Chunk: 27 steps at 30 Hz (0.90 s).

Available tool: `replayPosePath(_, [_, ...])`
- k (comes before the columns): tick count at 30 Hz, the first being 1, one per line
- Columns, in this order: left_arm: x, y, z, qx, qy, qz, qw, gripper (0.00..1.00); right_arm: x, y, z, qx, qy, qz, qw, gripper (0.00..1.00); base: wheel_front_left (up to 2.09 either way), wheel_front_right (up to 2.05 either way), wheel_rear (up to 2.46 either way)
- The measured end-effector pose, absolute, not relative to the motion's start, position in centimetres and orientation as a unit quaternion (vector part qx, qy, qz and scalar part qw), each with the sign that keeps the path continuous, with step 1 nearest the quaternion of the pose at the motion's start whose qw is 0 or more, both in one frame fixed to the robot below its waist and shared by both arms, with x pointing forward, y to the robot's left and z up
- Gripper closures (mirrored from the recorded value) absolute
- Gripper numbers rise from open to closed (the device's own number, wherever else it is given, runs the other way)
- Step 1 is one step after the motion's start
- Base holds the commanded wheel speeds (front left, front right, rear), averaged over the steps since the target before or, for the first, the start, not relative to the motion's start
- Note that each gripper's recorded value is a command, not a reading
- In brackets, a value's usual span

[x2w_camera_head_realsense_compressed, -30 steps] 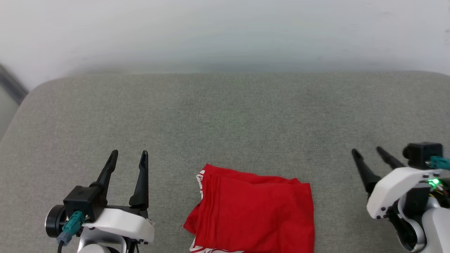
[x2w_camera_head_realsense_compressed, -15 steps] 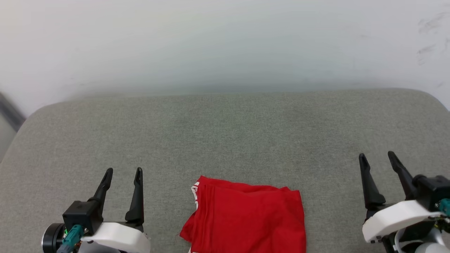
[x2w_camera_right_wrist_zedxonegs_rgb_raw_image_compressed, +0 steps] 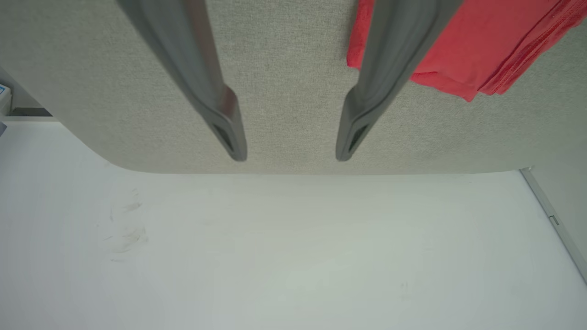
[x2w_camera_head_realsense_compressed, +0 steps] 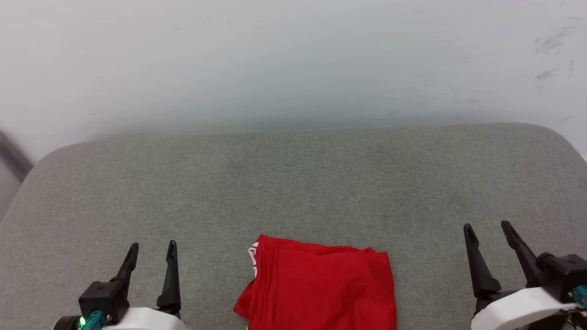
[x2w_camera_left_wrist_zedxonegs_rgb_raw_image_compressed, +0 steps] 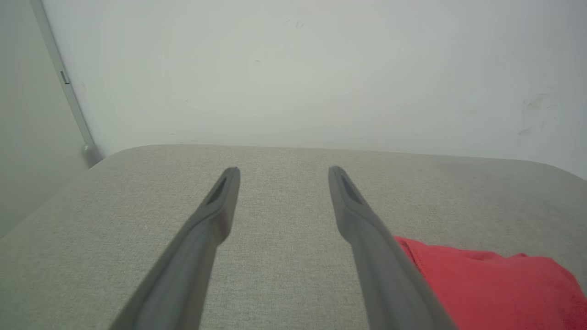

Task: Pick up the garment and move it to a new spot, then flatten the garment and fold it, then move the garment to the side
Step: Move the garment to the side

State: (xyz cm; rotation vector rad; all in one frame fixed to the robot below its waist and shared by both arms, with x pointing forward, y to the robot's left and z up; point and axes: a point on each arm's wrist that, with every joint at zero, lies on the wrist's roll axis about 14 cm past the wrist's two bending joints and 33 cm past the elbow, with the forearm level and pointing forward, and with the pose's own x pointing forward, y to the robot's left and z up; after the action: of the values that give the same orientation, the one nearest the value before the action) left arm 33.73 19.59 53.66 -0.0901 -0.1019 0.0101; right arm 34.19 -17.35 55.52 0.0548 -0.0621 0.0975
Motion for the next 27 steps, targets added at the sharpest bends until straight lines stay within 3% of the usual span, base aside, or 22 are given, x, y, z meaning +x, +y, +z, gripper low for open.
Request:
replayPosePath(11, [33.9,19.8,54.0,-0.045,-0.061,0.008,0.997,0.00,34.4,-18.2,55.3,0.047,-0.020,0.038,0.998,0.00,0.00,0.00,0.00])
replayPosePath(15, [33.9,20.0,54.4,-0.047,-0.069,0.012,0.996,0.00,34.6,-19.6,53.8,0.098,0.015,0.020,0.995,0.00,0.00,0.00,0.00])
replayPosePath(21, [33.6,20.5,54.9,-0.050,-0.081,0.024,0.995,0.00,34.5,-20.4,47.8,0.173,0.156,0.014,0.973,0.00,0.00,0.00,0.00])
replayPosePath(27, [34.4,21.0,55.2,-0.054,-0.089,0.032,0.994,0.00,33.6,-17.1,41.2,0.219,0.331,0.071,0.915,0.00,0.00,0.00,0.00])
